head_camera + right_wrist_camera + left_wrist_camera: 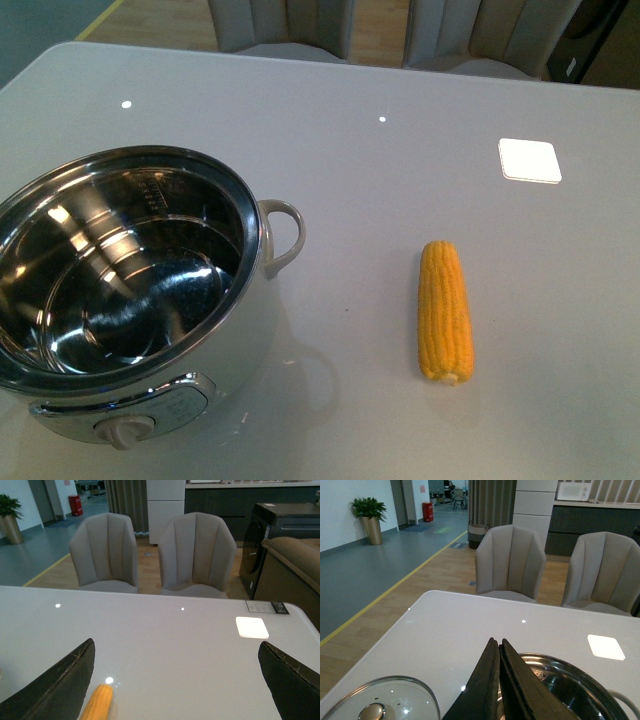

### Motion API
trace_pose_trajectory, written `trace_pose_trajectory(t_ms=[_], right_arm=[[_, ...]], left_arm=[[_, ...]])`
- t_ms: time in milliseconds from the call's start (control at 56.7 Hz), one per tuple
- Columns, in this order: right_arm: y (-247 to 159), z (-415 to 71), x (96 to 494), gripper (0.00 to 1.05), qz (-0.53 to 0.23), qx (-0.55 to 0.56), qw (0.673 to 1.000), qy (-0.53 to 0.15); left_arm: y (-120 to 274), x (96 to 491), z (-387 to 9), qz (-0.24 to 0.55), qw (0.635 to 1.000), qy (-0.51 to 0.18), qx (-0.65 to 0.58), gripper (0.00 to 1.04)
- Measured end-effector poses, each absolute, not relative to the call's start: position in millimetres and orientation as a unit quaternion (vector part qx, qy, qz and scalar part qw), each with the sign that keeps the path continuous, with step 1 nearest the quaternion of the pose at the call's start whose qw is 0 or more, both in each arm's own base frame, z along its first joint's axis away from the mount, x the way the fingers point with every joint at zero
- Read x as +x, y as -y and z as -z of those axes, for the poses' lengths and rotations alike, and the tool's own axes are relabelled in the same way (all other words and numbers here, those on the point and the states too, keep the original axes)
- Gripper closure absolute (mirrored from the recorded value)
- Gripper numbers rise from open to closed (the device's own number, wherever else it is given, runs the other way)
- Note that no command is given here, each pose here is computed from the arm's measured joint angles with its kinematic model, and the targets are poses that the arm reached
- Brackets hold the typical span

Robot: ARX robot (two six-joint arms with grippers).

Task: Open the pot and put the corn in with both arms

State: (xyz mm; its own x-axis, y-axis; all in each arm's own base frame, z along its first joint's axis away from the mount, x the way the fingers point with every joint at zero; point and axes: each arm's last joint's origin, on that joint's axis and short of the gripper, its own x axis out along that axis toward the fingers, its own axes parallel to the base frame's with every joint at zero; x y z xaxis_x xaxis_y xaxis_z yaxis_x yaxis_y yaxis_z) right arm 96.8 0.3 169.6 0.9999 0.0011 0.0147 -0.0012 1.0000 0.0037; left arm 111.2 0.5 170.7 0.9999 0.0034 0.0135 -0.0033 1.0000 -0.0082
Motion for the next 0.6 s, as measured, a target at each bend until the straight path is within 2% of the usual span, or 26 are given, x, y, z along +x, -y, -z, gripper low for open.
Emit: trace_pose_trajectory(t_ms=[229,494,600], right_arm=[[0,-170,97,0.09,-0.001,0.002,1.0,0.007],[0,-170,97,0.09,-0.001,0.002,1.0,0.007],[0,-170,97,0.09,-0.001,0.002,1.0,0.007]], left_arm=[[0,101,-166,-0.001,1.0,-0.01,-0.004,1.01],[0,97,-168,-0.001,1.0,0.004,-0.004,1.01],[0,97,-168,-0.001,1.0,0.004,-0.004,0.85]])
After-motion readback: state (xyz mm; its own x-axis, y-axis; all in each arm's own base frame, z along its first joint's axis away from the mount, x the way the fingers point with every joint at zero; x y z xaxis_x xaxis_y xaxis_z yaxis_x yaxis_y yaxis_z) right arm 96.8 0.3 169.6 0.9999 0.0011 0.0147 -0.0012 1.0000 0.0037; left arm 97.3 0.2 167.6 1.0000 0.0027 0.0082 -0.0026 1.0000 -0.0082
